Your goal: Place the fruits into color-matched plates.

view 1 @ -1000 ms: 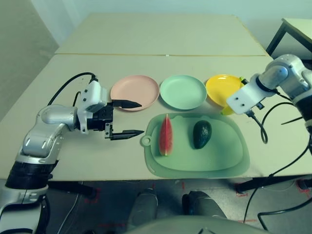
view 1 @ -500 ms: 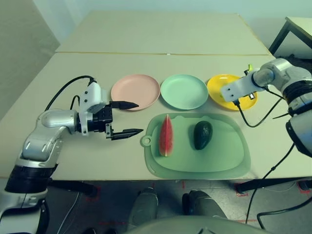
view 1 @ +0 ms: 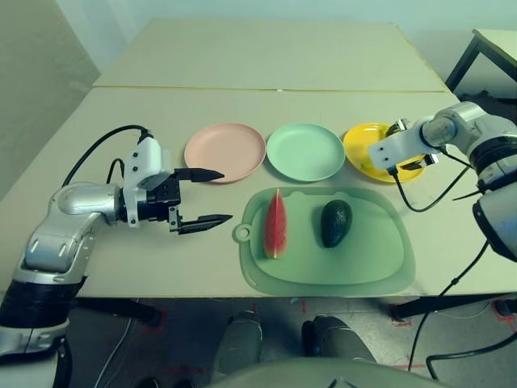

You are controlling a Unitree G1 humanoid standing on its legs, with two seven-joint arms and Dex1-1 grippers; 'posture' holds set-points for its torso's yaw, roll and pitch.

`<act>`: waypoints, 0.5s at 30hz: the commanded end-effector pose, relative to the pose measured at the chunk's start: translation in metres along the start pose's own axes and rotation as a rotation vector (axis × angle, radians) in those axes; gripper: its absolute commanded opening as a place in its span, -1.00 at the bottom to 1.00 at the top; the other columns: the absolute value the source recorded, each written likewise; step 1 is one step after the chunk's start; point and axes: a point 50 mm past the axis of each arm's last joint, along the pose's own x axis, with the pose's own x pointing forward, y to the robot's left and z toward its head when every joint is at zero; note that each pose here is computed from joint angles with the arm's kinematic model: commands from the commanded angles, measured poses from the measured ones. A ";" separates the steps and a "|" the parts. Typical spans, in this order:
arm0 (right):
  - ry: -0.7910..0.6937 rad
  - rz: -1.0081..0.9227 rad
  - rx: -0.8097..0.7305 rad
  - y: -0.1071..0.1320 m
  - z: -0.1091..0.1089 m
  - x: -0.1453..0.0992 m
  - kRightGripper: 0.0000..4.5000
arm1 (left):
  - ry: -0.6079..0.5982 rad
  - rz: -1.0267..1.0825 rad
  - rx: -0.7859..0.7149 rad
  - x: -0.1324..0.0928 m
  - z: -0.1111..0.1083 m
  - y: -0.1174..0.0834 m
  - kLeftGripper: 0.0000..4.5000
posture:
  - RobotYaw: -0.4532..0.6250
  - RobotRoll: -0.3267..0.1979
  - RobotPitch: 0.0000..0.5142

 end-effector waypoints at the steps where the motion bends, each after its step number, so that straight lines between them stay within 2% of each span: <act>1: -0.060 -0.001 -0.059 -0.009 0.004 -0.012 0.97 | -0.003 -0.027 0.006 0.002 -0.001 0.002 1.00 | 0.01 0.25 -0.77; 8: -0.269 0.054 -0.256 -0.024 0.034 -0.036 0.97 | -0.036 -0.062 -0.007 0.009 0.000 0.000 1.00 | -0.01 0.25 -0.76; 15: -0.410 0.160 -0.452 -0.013 0.064 -0.055 0.97 | -0.026 -0.079 -0.004 0.010 -0.002 0.001 1.00 | -0.02 0.25 -0.74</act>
